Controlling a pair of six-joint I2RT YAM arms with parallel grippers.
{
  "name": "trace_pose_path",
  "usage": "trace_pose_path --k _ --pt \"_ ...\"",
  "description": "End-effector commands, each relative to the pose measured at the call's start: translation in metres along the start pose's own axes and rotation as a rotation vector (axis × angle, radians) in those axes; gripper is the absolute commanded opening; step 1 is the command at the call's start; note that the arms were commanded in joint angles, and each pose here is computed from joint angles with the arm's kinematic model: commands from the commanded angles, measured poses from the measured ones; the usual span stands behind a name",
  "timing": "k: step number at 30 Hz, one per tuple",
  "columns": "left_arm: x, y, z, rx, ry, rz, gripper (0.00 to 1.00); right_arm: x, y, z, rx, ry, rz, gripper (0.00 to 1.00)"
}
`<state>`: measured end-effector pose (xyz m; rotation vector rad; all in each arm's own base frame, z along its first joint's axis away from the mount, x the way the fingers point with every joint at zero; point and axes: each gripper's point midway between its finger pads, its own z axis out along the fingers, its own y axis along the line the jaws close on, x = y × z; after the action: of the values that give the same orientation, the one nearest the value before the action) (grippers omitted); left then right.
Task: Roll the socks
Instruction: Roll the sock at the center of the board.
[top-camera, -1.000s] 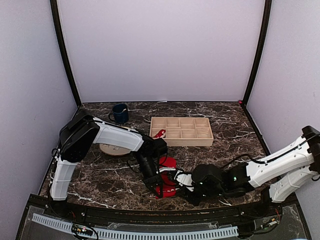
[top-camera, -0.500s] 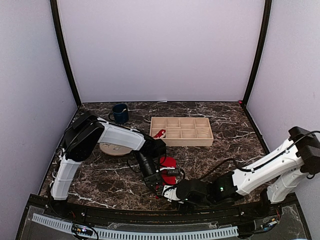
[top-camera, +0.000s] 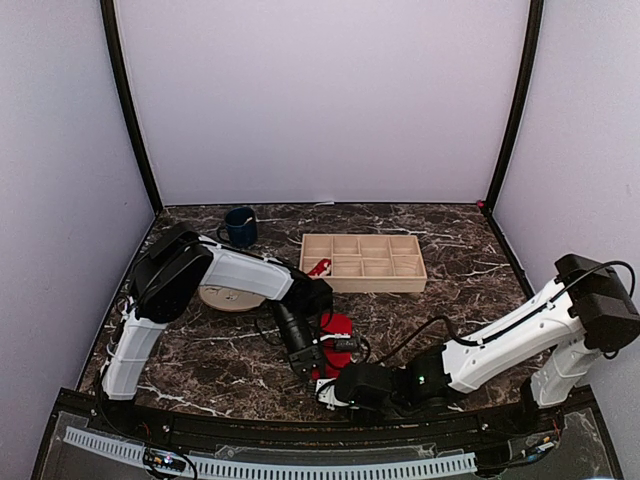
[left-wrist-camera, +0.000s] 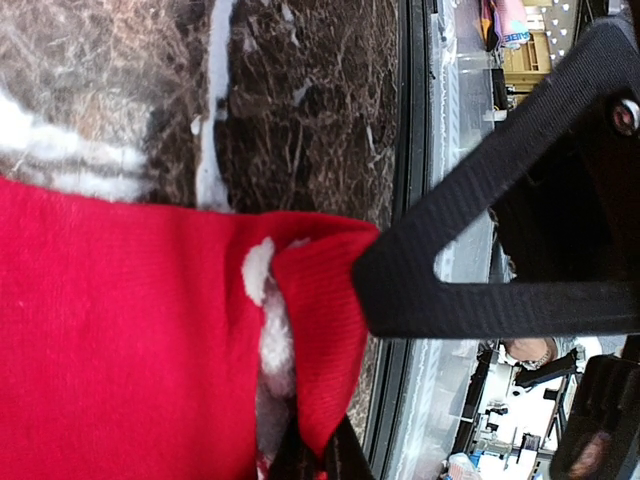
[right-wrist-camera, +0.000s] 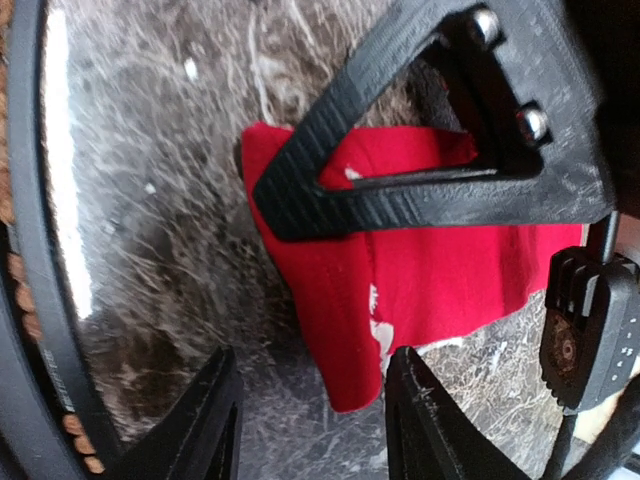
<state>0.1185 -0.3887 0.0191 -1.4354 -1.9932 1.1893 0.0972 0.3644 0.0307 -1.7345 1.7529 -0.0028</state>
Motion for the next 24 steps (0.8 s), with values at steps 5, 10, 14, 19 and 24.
trace_pose_path --k 5,10,14,19,24 --pt "0.01 0.023 0.005 -0.07 0.05 0.0 0.03 0.0 -0.017 0.006 -0.021 0.031 -0.037 0.42" --pt "0.011 0.025 0.005 -0.079 0.056 -0.006 0.03 0.002 -0.015 0.007 -0.074 0.044 -0.055 0.37" --pt "0.011 0.026 0.005 -0.081 0.059 -0.009 0.04 0.004 -0.01 0.008 -0.111 0.053 -0.061 0.34" --pt "0.01 0.027 0.004 -0.083 0.059 -0.01 0.04 0.01 -0.002 0.014 -0.147 0.087 -0.062 0.25" --pt "0.012 0.03 0.003 -0.093 0.062 -0.014 0.04 0.009 0.0 0.015 -0.173 0.089 -0.046 0.09"
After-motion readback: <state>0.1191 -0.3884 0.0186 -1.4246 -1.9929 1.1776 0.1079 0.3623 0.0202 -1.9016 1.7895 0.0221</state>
